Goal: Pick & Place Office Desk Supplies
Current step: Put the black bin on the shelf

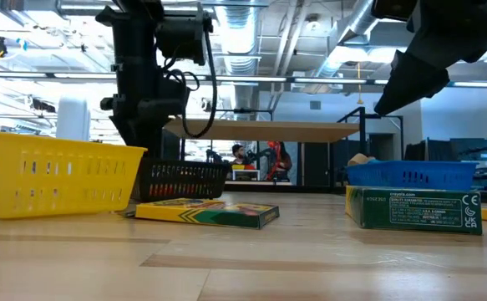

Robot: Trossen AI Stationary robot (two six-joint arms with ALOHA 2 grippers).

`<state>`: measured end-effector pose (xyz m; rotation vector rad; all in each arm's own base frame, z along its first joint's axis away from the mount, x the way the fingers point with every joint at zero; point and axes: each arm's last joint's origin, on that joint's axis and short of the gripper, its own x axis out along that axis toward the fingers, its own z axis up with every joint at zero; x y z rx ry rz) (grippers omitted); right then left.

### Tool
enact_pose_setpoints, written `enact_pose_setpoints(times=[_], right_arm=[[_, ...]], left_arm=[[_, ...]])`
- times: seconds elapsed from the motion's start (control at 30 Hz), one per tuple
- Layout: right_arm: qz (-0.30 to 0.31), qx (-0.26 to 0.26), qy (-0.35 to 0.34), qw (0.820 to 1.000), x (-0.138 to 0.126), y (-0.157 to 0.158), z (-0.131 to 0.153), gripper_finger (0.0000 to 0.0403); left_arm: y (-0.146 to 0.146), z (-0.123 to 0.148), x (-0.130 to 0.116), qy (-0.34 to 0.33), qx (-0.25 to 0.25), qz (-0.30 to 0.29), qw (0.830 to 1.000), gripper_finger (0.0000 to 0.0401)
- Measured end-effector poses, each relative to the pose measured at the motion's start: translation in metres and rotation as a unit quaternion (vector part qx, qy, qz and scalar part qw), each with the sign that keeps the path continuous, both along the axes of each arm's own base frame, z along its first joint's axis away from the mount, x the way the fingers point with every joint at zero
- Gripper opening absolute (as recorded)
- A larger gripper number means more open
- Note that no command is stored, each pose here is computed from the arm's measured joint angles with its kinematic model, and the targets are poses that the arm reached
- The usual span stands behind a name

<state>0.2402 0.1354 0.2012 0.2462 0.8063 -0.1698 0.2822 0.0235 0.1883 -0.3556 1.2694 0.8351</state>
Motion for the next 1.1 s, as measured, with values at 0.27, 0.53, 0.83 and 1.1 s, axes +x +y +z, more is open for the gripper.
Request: enact_pose_setpoints(times=[0.27, 0.53, 0.83, 1.1], right_arm=[[0.0, 0.0, 0.0, 1.0, 0.0, 0.0, 0.0, 0.0192], [0.0, 0.0, 0.0, 1.0, 0.0, 0.0, 0.0, 0.0192], [0.0, 0.0, 0.0, 1.0, 0.0, 0.0, 0.0, 0.0192], [0.0, 0.0, 0.0, 1.0, 0.0, 0.0, 0.0, 0.0192]], left_arm=[[0.0, 0.0, 0.005, -0.022, -0.004, -0.015, 1.0, 0.0175], [0.009, -0.004, 0.004, -0.028, -0.003, -0.004, 1.0, 0.0172], [0.016, -0.03, -0.01, -0.018, -0.032, 0.008, 0.999, 0.0158], [0.013, -0.035, -0.009, -0.031, -0.07, -0.026, 0.997, 0.0042]])
